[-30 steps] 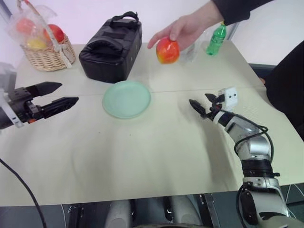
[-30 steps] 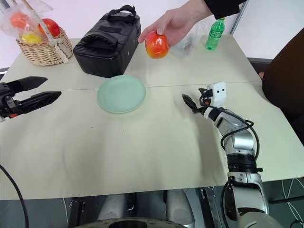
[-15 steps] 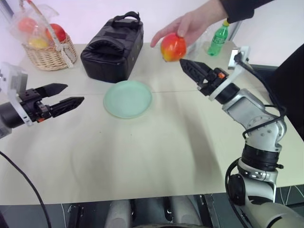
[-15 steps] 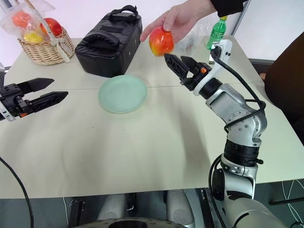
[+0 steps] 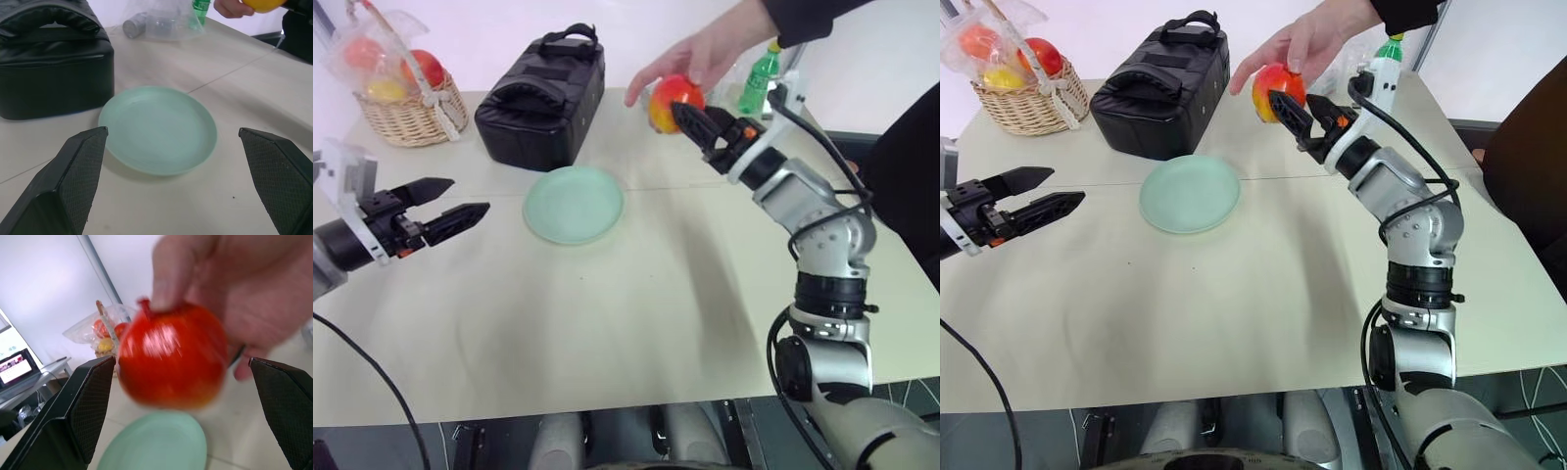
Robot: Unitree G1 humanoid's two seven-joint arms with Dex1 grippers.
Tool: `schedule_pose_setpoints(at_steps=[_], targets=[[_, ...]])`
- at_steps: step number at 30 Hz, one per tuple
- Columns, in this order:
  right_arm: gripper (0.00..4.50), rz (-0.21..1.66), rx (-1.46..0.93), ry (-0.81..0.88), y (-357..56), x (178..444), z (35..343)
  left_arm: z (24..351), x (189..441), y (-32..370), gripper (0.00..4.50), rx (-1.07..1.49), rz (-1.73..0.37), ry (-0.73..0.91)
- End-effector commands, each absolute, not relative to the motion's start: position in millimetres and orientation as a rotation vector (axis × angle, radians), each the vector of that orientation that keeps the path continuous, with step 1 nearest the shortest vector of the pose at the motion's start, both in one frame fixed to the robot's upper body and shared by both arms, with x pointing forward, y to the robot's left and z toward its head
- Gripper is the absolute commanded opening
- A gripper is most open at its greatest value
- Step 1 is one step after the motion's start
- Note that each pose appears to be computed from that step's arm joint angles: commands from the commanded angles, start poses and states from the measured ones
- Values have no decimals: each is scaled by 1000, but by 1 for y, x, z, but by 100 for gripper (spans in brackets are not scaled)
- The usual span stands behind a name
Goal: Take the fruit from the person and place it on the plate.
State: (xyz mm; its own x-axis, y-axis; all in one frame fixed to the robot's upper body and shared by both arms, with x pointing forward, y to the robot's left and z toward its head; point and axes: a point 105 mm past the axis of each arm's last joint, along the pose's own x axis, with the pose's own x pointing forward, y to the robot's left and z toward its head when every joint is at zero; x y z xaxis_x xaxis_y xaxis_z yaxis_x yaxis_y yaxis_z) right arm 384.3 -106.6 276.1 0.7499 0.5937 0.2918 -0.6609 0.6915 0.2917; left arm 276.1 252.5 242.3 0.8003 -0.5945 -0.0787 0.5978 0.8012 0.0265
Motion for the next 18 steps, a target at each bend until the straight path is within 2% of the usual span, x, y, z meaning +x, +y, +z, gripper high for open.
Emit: schedule_pose_setpoints(at_steps=[1, 6, 10, 15, 18], targets=[[446, 725, 386, -243, -102, 385, 293, 253, 270, 252, 450, 68, -630, 16], [446, 735, 383, -254, -97, 386, 296, 251, 269, 254, 450, 68, -611, 17], [329, 741, 377, -260, -97, 383, 296, 250, 269, 254, 450, 69, -605, 18], [327, 735, 336, -236, -95, 383, 291, 249, 271, 255, 450, 69, -602, 25], [327, 756, 216, -157, -83, 383, 269, 242, 272, 258, 450, 83, -591, 55]])
